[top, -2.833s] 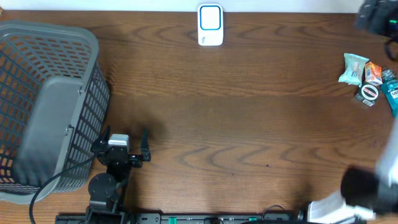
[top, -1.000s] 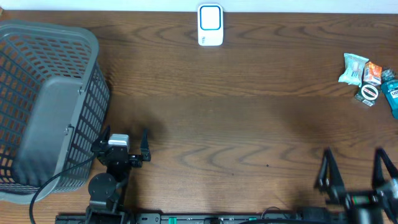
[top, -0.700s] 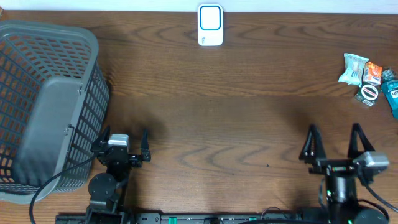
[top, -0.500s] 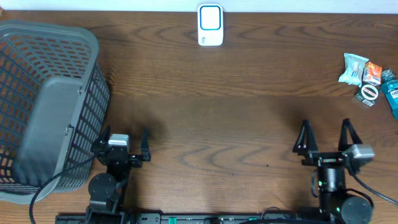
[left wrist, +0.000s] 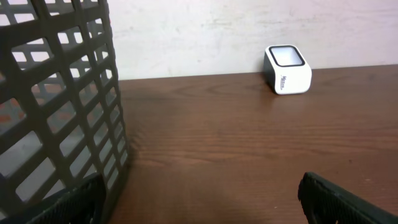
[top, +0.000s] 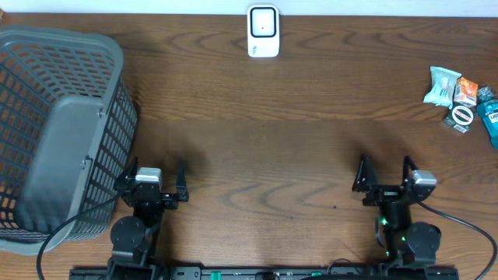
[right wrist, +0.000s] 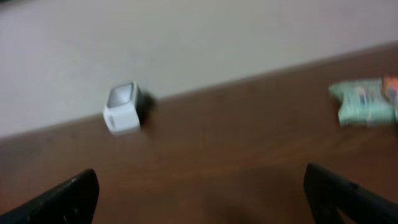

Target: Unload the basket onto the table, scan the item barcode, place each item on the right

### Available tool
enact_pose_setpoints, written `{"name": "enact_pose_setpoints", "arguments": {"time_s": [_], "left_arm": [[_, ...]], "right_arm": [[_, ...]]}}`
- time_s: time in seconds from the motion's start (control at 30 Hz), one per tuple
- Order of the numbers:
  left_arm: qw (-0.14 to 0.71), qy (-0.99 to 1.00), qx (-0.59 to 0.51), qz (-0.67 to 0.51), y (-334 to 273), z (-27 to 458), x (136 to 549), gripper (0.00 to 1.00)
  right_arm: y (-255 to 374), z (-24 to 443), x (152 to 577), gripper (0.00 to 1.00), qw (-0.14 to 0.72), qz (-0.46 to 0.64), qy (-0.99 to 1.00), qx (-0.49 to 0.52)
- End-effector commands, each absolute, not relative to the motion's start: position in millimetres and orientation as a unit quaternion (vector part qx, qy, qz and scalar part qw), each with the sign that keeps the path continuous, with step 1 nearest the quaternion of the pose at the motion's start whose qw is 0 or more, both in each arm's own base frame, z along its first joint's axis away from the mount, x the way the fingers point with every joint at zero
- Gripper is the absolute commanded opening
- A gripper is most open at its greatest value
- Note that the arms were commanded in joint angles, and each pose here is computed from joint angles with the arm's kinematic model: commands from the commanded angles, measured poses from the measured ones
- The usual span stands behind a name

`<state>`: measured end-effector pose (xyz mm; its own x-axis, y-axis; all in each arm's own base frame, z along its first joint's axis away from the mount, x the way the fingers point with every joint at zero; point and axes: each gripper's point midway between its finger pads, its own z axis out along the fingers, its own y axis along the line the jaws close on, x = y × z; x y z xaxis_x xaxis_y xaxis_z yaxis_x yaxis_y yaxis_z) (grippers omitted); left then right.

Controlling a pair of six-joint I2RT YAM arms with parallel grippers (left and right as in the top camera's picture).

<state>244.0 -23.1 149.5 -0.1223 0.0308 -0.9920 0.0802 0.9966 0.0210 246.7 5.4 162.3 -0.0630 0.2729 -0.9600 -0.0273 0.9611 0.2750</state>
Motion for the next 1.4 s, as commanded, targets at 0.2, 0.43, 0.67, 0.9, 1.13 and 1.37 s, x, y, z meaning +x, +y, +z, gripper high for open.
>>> {"name": "enact_pose_setpoints", "arguments": {"time_s": [0.2, 0.43, 0.67, 0.9, 1.13, 1.37], "left_arm": [[0.641, 0.767, 0.032, -0.013, -20.1, 131.2, 243.3, 0.98], [0.641, 0.767, 0.032, -0.013, -20.1, 131.2, 243.3, 0.98], [0.641, 0.767, 0.032, -0.013, -20.1, 131.2, 243.3, 0.98], [0.651, 0.759, 0.031, -0.013, -19.9, 136.9, 242.8, 0.98], [0.65, 0.76, 0.023, -0.006, -14.6, 136.4, 243.2, 0.98], [0.65, 0.76, 0.014, 0.001, -8.6, 136.3, 243.5, 0.98]], "right_arm": [[4.7, 157.4, 246.2, 0.99, 0.673, 0.11, 0.726, 0.092], [4.6, 157.2, 246.2, 0.99, 0.672, 0.11, 0.726, 0.092], [4.7, 157.2, 246.2, 0.99, 0.672, 0.11, 0.726, 0.092], [4.7, 157.2, 246.2, 0.99, 0.672, 0.11, 0.726, 0.092], [4.6, 157.2, 246.2, 0.99, 0.672, 0.11, 0.726, 0.092], [4.6, 157.2, 246.2, 0.99, 0.672, 0.11, 0.726, 0.092]]}}
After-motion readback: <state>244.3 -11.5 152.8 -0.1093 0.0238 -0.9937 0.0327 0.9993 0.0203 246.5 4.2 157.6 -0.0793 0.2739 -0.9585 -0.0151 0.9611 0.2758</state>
